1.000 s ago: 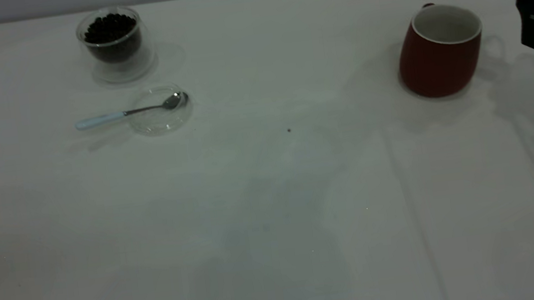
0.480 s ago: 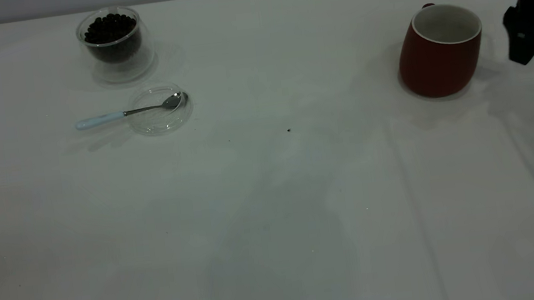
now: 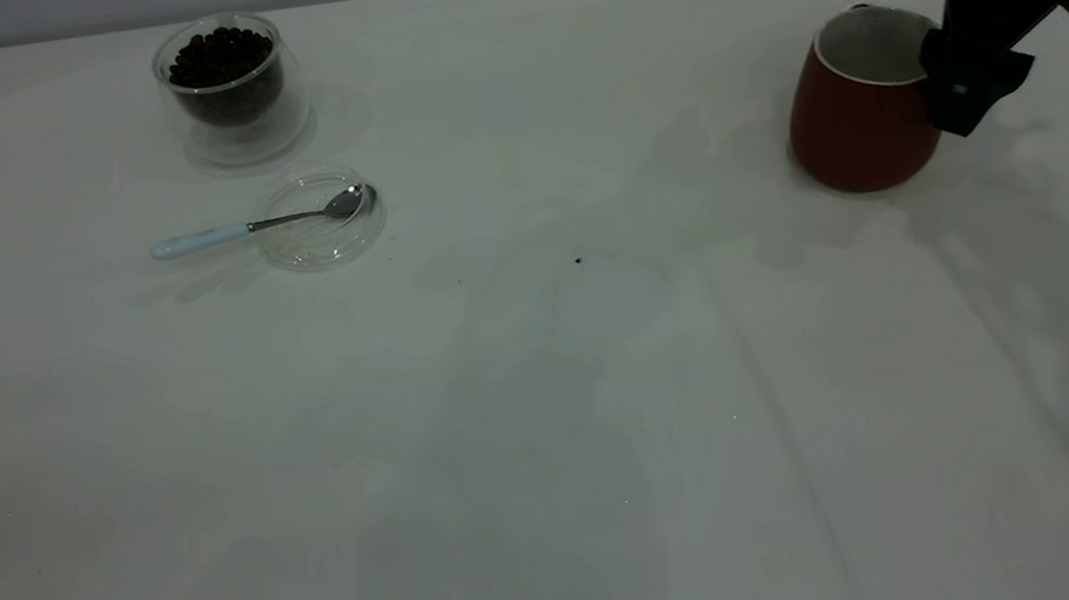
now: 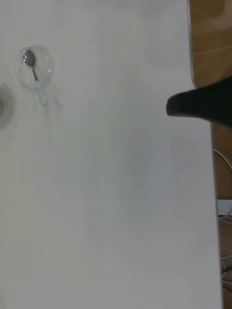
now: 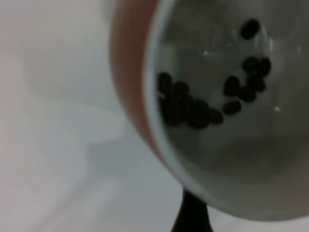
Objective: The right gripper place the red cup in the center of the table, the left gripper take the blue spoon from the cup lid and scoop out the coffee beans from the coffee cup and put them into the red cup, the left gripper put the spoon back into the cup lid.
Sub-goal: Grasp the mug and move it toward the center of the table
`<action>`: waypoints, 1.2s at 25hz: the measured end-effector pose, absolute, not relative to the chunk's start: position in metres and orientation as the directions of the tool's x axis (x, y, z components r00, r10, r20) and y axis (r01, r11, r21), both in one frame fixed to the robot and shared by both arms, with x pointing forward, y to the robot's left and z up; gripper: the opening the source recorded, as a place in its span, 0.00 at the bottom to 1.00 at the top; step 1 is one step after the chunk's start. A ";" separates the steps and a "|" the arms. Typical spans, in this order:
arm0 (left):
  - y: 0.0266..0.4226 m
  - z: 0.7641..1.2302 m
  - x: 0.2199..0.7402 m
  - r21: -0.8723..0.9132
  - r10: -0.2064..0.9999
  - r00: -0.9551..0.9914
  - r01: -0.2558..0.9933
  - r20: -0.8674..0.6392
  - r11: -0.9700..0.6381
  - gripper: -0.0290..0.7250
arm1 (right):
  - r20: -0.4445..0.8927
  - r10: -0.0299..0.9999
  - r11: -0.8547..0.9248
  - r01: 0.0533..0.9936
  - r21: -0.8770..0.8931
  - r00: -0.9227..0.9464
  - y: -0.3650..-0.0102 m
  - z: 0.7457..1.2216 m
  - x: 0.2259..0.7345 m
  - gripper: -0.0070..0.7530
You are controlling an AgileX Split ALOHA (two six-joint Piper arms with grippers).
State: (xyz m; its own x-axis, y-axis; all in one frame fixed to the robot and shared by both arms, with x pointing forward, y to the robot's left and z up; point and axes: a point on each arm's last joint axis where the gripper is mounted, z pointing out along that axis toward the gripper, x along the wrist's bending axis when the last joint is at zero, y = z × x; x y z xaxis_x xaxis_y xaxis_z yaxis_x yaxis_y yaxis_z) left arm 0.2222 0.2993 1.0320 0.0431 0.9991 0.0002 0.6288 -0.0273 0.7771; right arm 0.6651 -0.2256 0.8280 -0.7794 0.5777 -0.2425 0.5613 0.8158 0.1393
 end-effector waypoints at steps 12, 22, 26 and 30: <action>0.299 1.032 0.222 0.777 0.999 0.043 0.629 0.000 -0.027 0.83 | -0.257 0.534 0.844 0.490 0.218 -0.806 -0.178 0.829 0.660 0.85; 0.299 1.032 0.222 0.777 0.999 0.041 0.629 -0.002 -0.024 0.83 | -0.233 0.565 0.809 0.476 0.344 -0.792 -0.132 0.832 0.652 0.84; 0.299 1.032 0.222 0.777 0.999 0.041 0.629 -0.002 -0.024 0.83 | -0.211 0.593 0.782 0.493 0.381 -0.777 -0.122 0.833 0.650 0.83; 0.299 1.032 0.222 0.777 0.999 0.042 0.629 -0.001 -0.025 0.83 | -0.199 0.590 0.779 0.488 0.394 -0.782 -0.110 0.833 0.645 0.83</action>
State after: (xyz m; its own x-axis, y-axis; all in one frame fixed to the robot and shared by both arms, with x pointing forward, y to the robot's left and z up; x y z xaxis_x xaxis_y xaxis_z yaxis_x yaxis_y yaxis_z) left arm 0.2222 0.2993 1.0320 0.0417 0.9991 -0.0015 0.6289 -0.0251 0.7771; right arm 0.6453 -0.1100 0.8333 -0.7822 0.5904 -0.1988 0.4878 0.7789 0.3940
